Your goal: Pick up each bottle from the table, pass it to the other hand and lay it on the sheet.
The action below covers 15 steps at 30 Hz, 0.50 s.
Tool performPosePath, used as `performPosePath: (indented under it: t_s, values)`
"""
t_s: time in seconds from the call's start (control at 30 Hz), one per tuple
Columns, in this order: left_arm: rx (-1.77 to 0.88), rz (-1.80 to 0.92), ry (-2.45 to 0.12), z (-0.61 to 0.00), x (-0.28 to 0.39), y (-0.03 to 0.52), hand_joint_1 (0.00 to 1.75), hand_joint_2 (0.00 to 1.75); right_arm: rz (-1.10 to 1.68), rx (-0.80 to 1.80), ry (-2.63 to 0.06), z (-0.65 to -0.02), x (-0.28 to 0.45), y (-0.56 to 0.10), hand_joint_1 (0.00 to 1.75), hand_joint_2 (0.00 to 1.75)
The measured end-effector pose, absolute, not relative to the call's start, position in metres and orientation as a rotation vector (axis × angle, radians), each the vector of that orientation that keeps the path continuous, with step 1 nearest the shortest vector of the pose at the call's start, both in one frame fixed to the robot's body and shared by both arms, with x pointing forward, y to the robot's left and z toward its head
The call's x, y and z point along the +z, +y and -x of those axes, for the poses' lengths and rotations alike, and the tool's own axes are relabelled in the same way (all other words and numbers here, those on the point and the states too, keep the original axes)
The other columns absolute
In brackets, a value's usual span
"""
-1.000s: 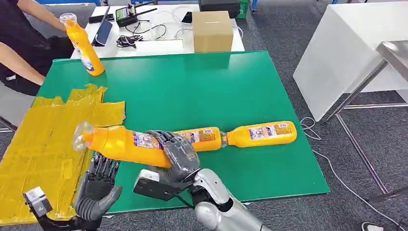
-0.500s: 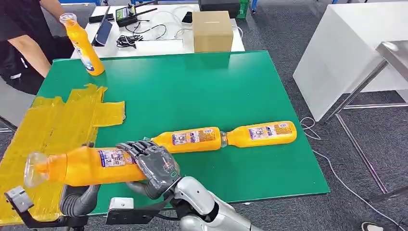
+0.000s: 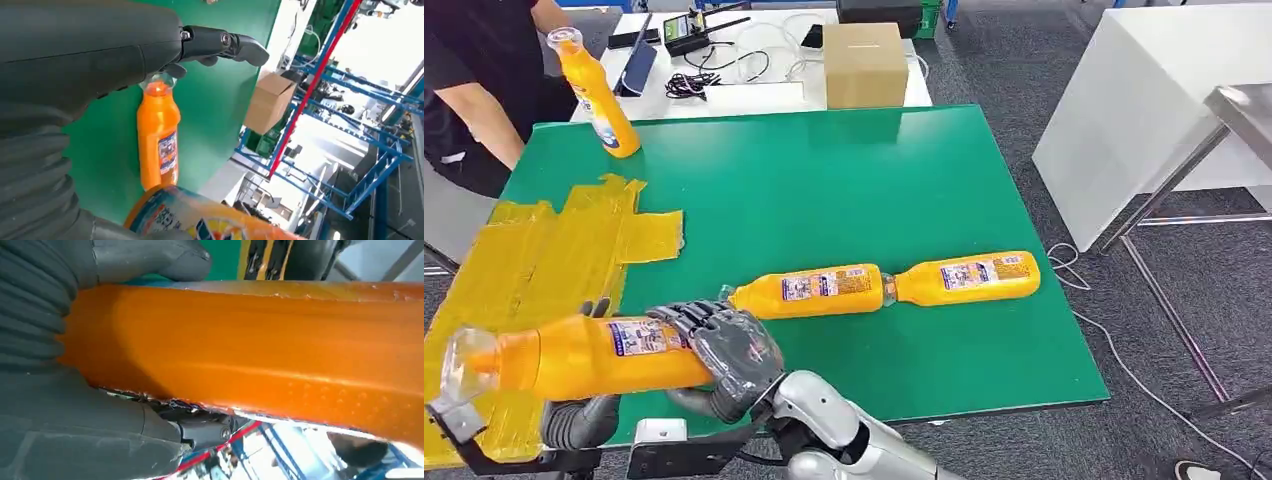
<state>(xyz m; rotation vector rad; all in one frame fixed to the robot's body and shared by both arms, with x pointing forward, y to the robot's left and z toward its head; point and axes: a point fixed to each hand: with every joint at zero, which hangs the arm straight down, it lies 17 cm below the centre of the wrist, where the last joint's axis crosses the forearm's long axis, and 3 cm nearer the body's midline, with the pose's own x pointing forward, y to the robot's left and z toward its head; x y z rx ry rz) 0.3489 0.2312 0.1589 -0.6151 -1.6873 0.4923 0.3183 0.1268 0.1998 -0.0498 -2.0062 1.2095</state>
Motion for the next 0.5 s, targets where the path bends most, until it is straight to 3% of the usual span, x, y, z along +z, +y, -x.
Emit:
performPosePath:
  t_s: [0.33, 0.5]
  values:
    - [0.547, 0.608, -1.691, -0.349, 0.158, 0.241, 0.00, 1.75, -0.040, 1.209, -1.938, -0.317, 0.185, 0.136, 1.75, 1.75]
    - [0.543, 0.615, -1.693, -0.349, 0.159, 0.240, 0.00, 1.75, 0.071, 1.108, -1.943, -0.340, 0.182, 0.116, 1.75, 1.75]
